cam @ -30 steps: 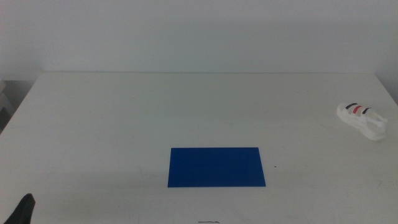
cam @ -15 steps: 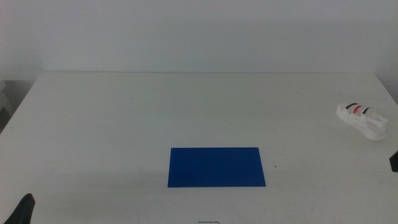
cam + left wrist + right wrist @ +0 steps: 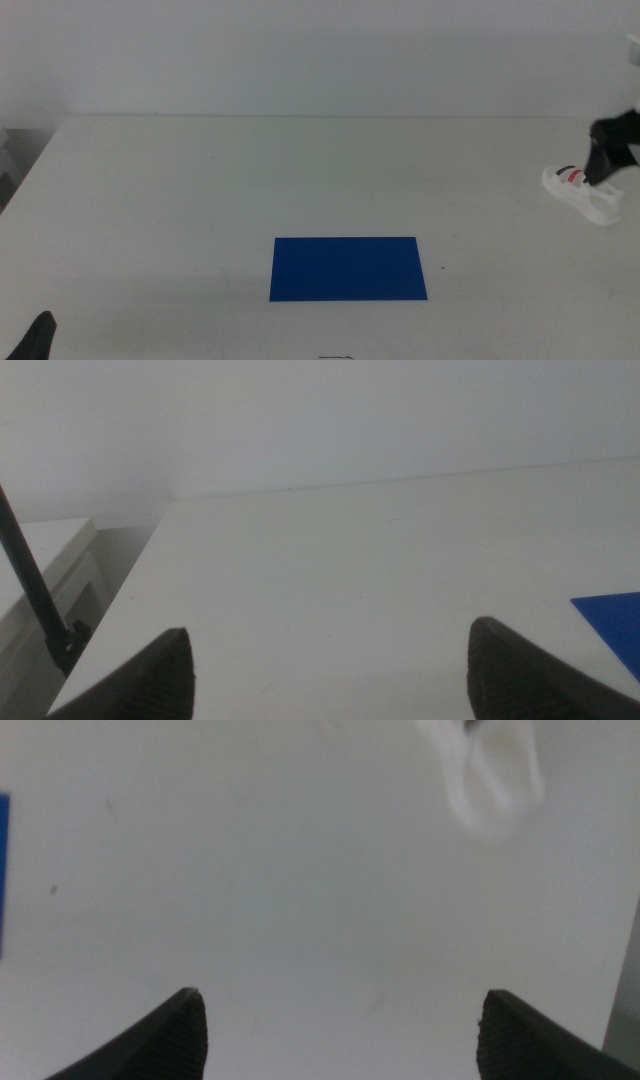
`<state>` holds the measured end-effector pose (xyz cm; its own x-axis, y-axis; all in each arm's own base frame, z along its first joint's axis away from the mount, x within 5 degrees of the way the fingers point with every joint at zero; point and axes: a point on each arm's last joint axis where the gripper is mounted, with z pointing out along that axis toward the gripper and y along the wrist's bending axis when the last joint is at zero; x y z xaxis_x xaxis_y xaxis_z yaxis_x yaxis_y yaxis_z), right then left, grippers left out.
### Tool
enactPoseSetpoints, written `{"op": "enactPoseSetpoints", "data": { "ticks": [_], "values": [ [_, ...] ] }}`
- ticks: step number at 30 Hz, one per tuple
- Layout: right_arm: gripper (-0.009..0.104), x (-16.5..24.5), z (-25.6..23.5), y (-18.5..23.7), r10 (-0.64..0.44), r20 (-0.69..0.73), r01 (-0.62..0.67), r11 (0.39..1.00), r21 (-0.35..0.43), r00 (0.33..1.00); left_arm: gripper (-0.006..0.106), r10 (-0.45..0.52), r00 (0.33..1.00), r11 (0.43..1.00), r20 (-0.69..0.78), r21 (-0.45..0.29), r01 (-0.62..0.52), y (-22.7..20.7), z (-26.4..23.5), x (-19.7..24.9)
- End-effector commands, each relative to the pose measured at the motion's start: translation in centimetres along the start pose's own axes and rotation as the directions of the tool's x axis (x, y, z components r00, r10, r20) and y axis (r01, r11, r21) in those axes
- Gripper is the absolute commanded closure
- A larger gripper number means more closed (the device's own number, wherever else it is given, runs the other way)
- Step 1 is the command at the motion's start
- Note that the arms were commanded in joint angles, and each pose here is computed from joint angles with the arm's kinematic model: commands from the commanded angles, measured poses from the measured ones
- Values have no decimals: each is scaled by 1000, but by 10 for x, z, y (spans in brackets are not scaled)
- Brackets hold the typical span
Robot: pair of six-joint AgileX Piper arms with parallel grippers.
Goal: Use one arm to grab the shoe from the table and place it on the mat.
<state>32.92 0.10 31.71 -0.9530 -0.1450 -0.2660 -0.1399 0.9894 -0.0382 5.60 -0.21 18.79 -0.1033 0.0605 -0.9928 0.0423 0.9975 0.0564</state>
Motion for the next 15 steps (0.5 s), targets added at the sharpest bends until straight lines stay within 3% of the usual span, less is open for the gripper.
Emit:
{"op": "enactPoseSetpoints", "data": {
  "ticks": [1,15],
  "values": [
    [1,-15,-16,-7,-63,21,62,998,19,998,7,-23,994,1000,106,0,23,0,-2,-10],
    [1,-82,60,-69,-156,-29,157,987,39,987,7,-23,994,1000,105,0,23,0,-2,-10]
  ]
}}
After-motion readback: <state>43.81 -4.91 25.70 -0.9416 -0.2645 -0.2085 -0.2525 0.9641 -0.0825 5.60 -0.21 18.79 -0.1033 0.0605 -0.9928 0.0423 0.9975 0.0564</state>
